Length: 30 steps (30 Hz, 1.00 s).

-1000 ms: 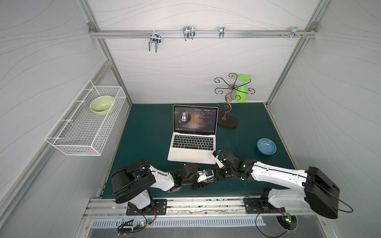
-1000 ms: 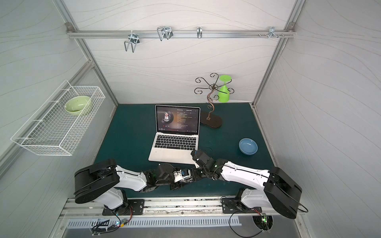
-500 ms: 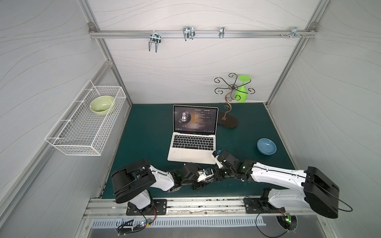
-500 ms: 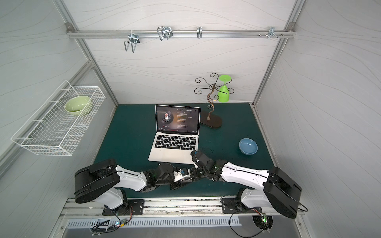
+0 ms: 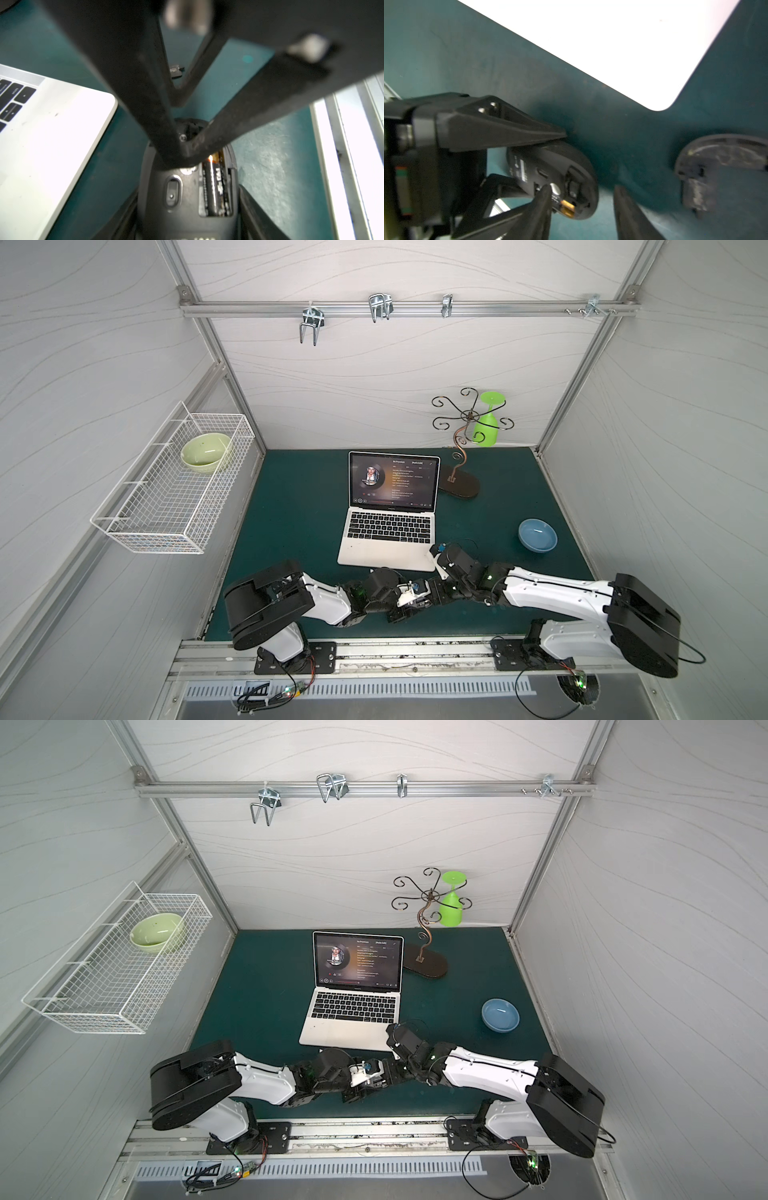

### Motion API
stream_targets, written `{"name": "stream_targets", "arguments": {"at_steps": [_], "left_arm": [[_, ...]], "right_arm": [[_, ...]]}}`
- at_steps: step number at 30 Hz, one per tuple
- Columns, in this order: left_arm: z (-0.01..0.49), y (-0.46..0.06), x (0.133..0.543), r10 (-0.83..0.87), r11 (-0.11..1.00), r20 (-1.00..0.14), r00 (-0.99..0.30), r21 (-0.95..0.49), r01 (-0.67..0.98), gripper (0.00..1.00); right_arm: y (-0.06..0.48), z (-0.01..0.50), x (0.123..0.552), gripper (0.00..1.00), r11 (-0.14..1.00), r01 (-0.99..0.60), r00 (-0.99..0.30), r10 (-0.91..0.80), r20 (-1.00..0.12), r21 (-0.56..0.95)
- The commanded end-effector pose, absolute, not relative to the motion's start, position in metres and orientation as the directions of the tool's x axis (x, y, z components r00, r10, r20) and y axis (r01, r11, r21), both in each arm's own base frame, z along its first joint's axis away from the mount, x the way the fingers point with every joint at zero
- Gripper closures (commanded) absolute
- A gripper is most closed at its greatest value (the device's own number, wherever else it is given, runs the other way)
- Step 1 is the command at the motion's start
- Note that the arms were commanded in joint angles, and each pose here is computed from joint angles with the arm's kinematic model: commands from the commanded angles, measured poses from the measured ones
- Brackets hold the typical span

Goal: Remove the wireless mouse receiver from the laptop
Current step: Insert the USB plug into the mouse.

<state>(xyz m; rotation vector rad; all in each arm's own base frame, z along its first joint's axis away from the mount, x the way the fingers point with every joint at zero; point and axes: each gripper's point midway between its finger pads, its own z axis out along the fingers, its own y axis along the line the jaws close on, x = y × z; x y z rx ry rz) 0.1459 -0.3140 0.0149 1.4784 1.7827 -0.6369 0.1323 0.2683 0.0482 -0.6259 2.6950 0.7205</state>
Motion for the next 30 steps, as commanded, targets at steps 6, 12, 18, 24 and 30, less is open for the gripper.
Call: {"name": "stream_targets", "arguments": {"at_steps": [6, 12, 18, 24, 30], "left_arm": [[0.003, -0.31, 0.143, 0.661, 0.197, -0.747, -0.077, 0.074, 0.978, 1.0], [0.004, -0.31, 0.145, 0.653, 0.201, -0.752, -0.086, 0.063, 0.977, 1.0], [0.004, -0.31, 0.146, 0.648, 0.197, -0.755, -0.101, 0.038, 0.98, 1.0], [0.01, -0.31, 0.149, 0.637, 0.191, -0.758, -0.139, -0.019, 0.981, 1.0], [0.017, -0.308, 0.159, 0.627, 0.211, -0.753, -0.2, -0.083, 0.974, 1.0]], "right_arm": [[0.282, 0.078, 0.125, 0.41, 0.707, -0.516, -0.85, -0.356, -0.388, 0.483], [0.268, 0.099, 0.133, 0.37, 0.67, -0.448, -0.89, -0.276, -0.362, 0.592], [0.241, 0.11, 0.148, 0.39, 0.709, -0.392, -0.912, -0.217, -0.348, 0.585], [0.201, 0.089, 0.164, 0.41, 0.834, -0.275, -0.952, -0.166, -0.258, 0.478], [0.188, 0.078, 0.166, 0.42, 0.894, -0.301, -0.945, -0.233, -0.229, 0.332]]}}
